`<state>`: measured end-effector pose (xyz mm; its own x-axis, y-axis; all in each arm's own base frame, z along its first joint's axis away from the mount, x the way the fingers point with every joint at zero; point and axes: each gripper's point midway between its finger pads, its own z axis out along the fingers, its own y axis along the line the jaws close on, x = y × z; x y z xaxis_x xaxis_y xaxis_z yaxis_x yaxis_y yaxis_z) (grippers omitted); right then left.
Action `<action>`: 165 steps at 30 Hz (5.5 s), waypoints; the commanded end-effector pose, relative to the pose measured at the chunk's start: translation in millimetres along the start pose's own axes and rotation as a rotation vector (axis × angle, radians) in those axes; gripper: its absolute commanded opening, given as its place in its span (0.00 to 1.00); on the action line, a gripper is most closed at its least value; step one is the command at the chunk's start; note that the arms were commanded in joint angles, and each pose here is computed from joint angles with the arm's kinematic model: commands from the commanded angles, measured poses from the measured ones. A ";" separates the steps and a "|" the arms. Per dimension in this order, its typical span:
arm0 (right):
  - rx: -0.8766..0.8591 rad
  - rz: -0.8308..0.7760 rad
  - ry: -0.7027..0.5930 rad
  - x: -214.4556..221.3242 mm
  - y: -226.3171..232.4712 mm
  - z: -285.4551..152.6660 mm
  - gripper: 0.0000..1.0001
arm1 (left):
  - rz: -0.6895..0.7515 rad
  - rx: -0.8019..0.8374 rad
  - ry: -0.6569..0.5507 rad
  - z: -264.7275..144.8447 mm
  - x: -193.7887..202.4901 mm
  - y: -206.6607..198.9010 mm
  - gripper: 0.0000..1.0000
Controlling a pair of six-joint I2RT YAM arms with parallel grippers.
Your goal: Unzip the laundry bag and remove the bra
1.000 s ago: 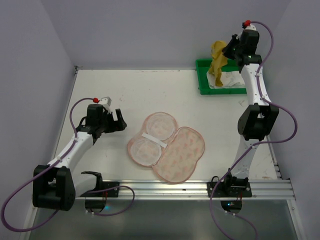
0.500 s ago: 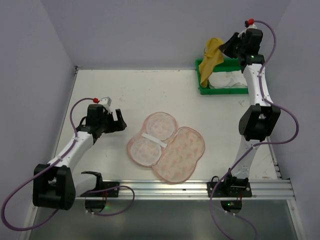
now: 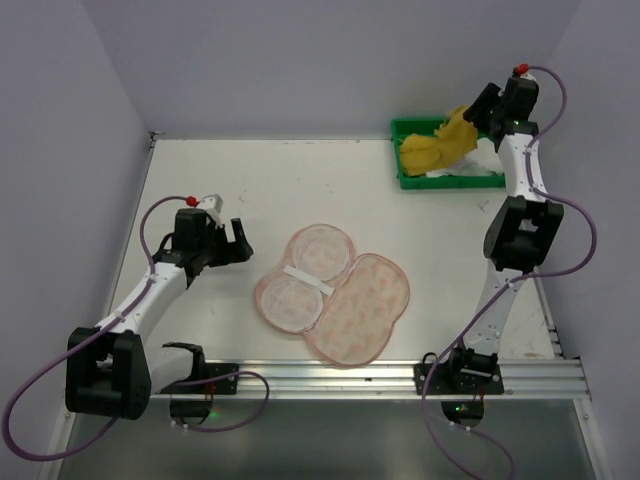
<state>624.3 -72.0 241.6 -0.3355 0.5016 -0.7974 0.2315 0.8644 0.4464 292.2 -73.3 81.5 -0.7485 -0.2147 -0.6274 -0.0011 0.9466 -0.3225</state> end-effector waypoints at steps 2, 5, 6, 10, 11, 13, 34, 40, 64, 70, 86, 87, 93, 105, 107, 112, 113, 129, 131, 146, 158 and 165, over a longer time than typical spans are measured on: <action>0.098 -0.064 -0.143 -49.1 -17.7 -10.1 0.74 | 0.014 0.013 0.000 -1.0 -0.8 -0.6 0.95; 0.087 -0.062 -0.164 -62.8 -6.9 -28.3 0.90 | 0.020 0.050 0.006 -0.3 -2.3 -7.4 0.95; 0.077 -0.053 -0.162 -64.6 -2.8 -34.6 0.94 | 0.019 0.059 0.012 0.4 -2.2 -9.1 0.95; 0.047 -0.018 -0.141 -56.9 17.3 -70.6 0.99 | 0.020 0.102 0.039 7.5 -7.8 -18.6 0.95; 0.040 -0.004 -0.123 -47.6 22.0 -87.3 0.99 | 0.028 0.114 0.043 9.5 -9.0 -23.3 0.95; 0.016 0.004 -0.068 -23.8 34.0 -102.4 0.99 | 0.041 0.122 0.049 15.2 -15.4 -29.2 0.95; -0.109 0.132 0.587 352.4 34.9 -279.8 0.94 | 0.239 0.305 0.277 119.7 2.7 -140.4 0.65; -0.060 0.144 0.600 375.3 7.7 -293.4 0.93 | 0.250 0.295 0.307 127.2 19.5 -150.4 0.38; -0.044 0.050 0.580 358.3 16.7 -274.1 0.74 | -0.075 -0.026 0.079 103.8 -24.0 -70.6 0.00; -0.067 -0.015 0.549 341.9 29.7 -264.2 0.67 | -0.137 0.009 0.069 101.8 -24.7 -78.7 0.00; 0.128 -0.024 0.674 386.4 8.7 -228.9 0.38 | -0.191 0.019 0.080 99.7 -19.3 -81.1 0.00; 0.148 -0.031 0.671 387.9 5.6 -228.3 0.36 | -0.191 0.021 0.081 99.4 -18.5 -81.3 0.00; 0.177 -0.023 0.691 392.7 3.8 -227.4 0.07 | -0.194 0.040 0.092 98.4 -14.2 -83.4 0.00; -0.106 -0.158 0.494 294.9 75.2 -257.3 0.00 | -0.190 0.096 0.103 103.6 -21.3 -101.3 0.00; -0.220 -0.164 0.512 287.6 101.0 -271.6 0.00 | -0.199 0.119 0.099 105.1 -27.3 -111.6 0.00; -0.389 -0.145 0.582 290.2 142.4 -290.7 0.00 | -0.227 0.198 0.129 113.2 -24.7 -142.0 0.00; -0.410 -0.140 0.603 295.0 148.1 -293.4 0.00 | -0.244 0.210 0.127 114.1 -27.0 -146.7 0.00; -0.573 -0.116 0.805 406.0 226.4 -289.0 0.00 | -0.272 0.310 0.114 121.0 -19.5 -168.0 0.00; -0.584 -0.126 0.830 418.9 227.9 -288.6 0.00 | -0.258 0.305 0.119 120.4 -17.2 -166.0 0.00; -0.584 -0.300 0.630 358.8 234.3 -294.7 0.87 | -0.205 0.163 0.017 87.9 -49.2 -128.0 0.87; -0.240 -0.324 0.161 193.3 149.2 -296.0 0.99 | -0.183 -0.070 -0.184 3.9 -106.9 -34.4 0.97; 0.003 -0.259 -0.193 99.0 71.0 -353.9 0.99 | -0.080 -0.190 -0.463 -97.9 -162.7 -18.8 1.00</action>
<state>308.2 105.4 312.6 -0.3505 0.2679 -0.8974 0.0058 0.9588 0.2840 359.6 -64.7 216.2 -0.4713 -0.4125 -0.7796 -0.1581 0.9091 -0.3855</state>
